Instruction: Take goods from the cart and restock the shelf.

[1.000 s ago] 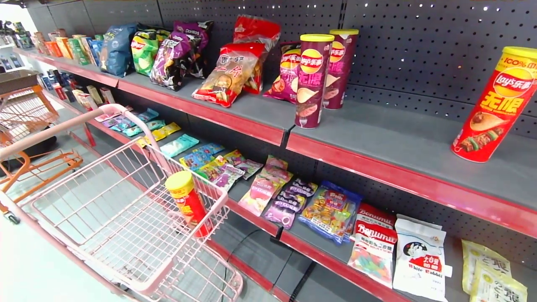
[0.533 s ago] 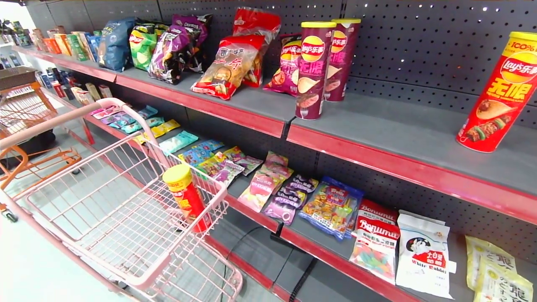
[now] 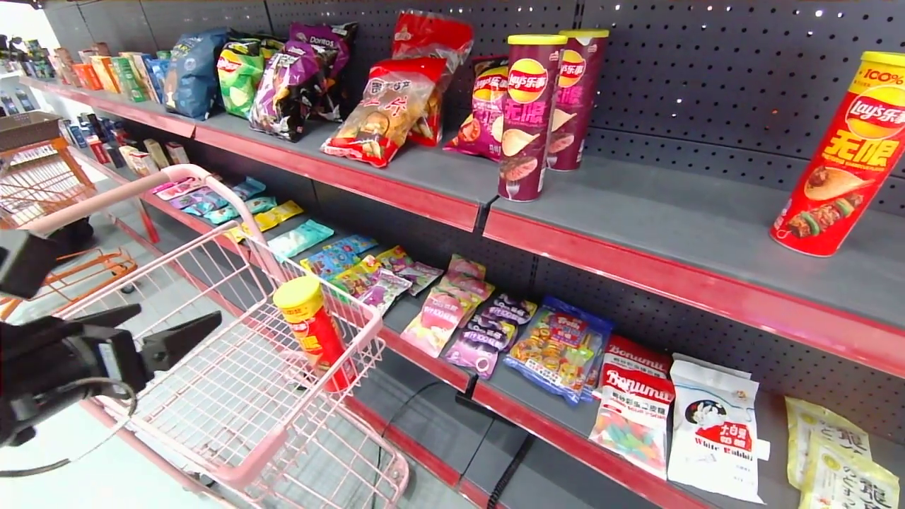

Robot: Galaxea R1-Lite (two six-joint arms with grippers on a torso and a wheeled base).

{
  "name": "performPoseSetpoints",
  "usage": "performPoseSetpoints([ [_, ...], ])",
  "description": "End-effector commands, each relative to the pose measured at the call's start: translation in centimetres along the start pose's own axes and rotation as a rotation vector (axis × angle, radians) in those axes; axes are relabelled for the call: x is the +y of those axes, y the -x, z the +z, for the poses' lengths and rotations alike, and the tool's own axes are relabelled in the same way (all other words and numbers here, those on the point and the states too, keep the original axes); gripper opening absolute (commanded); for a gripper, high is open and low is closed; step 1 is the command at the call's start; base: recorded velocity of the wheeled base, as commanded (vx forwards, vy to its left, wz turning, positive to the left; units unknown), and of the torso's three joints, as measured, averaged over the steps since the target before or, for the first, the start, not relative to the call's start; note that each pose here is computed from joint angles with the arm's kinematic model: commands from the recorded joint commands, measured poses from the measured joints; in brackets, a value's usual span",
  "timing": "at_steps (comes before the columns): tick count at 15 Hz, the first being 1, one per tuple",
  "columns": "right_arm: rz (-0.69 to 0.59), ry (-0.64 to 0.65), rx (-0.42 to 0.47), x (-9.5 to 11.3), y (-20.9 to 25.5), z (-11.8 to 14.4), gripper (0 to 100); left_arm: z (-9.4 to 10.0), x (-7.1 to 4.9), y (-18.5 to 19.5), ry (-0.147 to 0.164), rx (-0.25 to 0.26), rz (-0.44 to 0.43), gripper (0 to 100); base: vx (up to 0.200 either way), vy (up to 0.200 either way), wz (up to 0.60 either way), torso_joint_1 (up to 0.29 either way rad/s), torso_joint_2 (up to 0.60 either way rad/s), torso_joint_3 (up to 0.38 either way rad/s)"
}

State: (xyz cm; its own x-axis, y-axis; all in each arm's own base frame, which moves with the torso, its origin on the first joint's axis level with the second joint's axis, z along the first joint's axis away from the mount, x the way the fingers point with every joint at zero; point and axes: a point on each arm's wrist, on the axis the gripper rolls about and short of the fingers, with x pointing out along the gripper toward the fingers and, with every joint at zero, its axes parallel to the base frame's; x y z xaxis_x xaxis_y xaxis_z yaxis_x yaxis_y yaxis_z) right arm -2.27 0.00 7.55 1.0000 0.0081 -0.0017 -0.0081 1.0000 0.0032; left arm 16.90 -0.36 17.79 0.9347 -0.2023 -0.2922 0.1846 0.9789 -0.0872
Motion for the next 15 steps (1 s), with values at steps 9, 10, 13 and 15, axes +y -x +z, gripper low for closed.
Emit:
performPoseSetpoints([
  [9, 0.000, 0.000, 0.000, 0.0, 0.0, 0.0, 100, -8.1, 3.5, -15.2, 0.013, 0.169, -0.048, 100, 0.000, 0.000, 0.00, 0.000, 0.00, 0.000],
  [10, 0.000, 0.002, 0.000, 0.0, 0.0, 0.0, 100, -8.2, 3.2, -15.8, 0.009, 0.169, -0.073, 100, 0.000, 0.000, 0.00, 0.000, 0.00, 0.000],
  [13, 0.000, 0.003, 0.000, 0.0, 0.0, 0.0, 100, -8.1, 2.9, -17.6, 0.000, 0.154, -0.123, 100, 0.000, 0.000, 0.00, 0.000, 0.00, 0.000],
  [15, 0.000, 0.003, 0.000, 0.0, 0.0, 0.0, 100, -7.7, 2.7, -18.8, -0.010, 0.131, -0.136, 100, 0.000, 0.000, 0.00, 0.000, 0.00, 0.000],
])
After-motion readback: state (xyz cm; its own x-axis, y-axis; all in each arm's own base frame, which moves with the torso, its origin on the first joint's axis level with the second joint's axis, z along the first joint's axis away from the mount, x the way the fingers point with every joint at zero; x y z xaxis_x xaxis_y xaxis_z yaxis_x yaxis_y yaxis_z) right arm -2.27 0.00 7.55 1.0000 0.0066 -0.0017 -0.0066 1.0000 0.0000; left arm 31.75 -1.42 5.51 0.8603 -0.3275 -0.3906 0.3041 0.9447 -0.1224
